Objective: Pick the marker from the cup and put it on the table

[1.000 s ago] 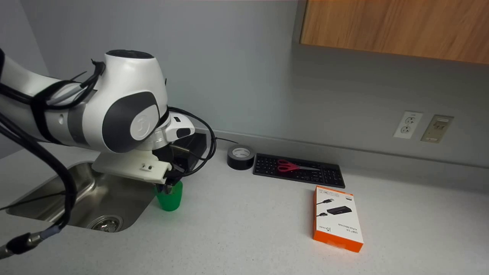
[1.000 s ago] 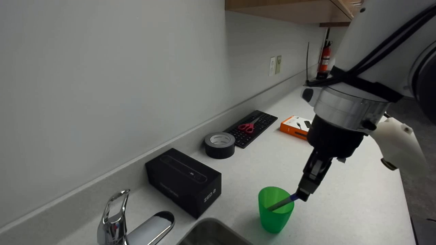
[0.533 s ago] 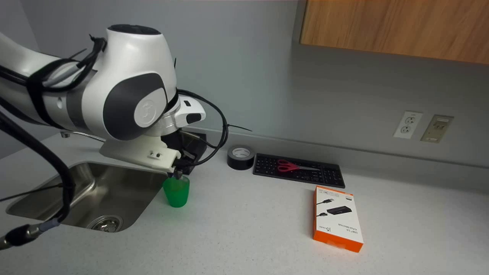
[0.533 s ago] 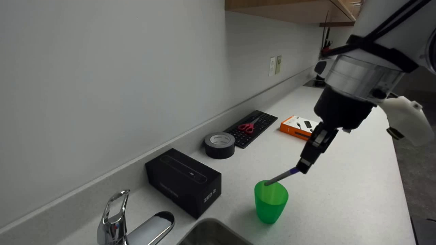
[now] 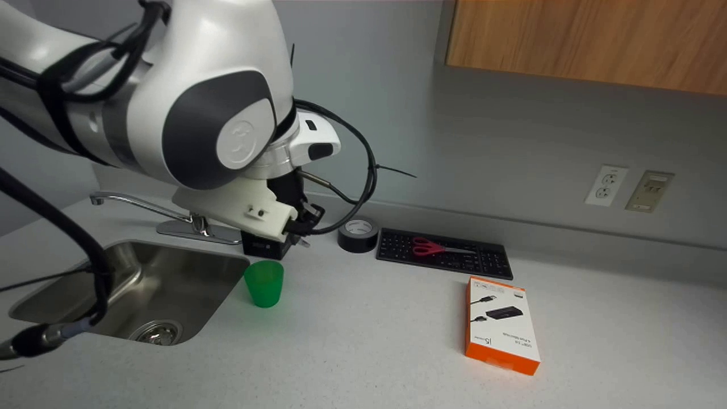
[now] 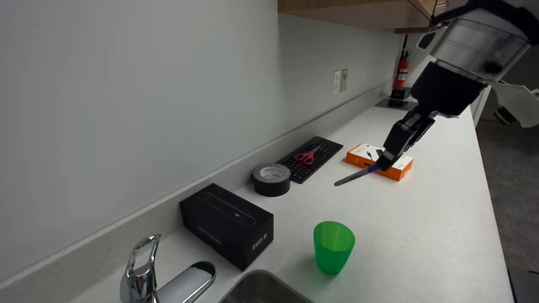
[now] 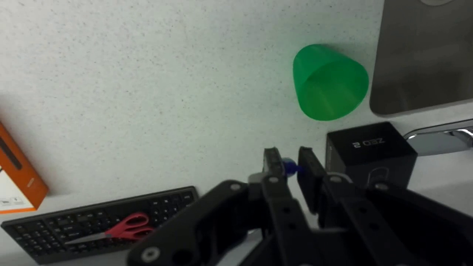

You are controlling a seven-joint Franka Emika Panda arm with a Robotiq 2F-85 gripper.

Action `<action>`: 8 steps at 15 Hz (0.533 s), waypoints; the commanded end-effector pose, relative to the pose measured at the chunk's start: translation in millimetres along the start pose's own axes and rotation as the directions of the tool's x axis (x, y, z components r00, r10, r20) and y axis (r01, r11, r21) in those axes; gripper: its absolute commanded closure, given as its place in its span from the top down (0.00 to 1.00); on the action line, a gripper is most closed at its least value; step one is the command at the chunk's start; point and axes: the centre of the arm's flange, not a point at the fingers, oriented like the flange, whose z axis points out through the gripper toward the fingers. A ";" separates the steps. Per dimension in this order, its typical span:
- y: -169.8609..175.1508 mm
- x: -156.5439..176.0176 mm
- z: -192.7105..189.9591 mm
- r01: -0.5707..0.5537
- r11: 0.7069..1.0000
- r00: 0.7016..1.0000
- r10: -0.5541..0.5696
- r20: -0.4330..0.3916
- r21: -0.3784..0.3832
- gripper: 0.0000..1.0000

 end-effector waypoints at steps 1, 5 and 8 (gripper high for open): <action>27.2 5.9 56.4 -0.079 0.996 0.995 0.082 0.050 -0.049 0.04; 45.8 0.8 142.1 -0.175 0.977 0.981 0.184 0.067 -0.120 0.04; 43.0 -14.7 193.1 -0.191 0.973 0.969 0.208 0.134 -0.133 0.04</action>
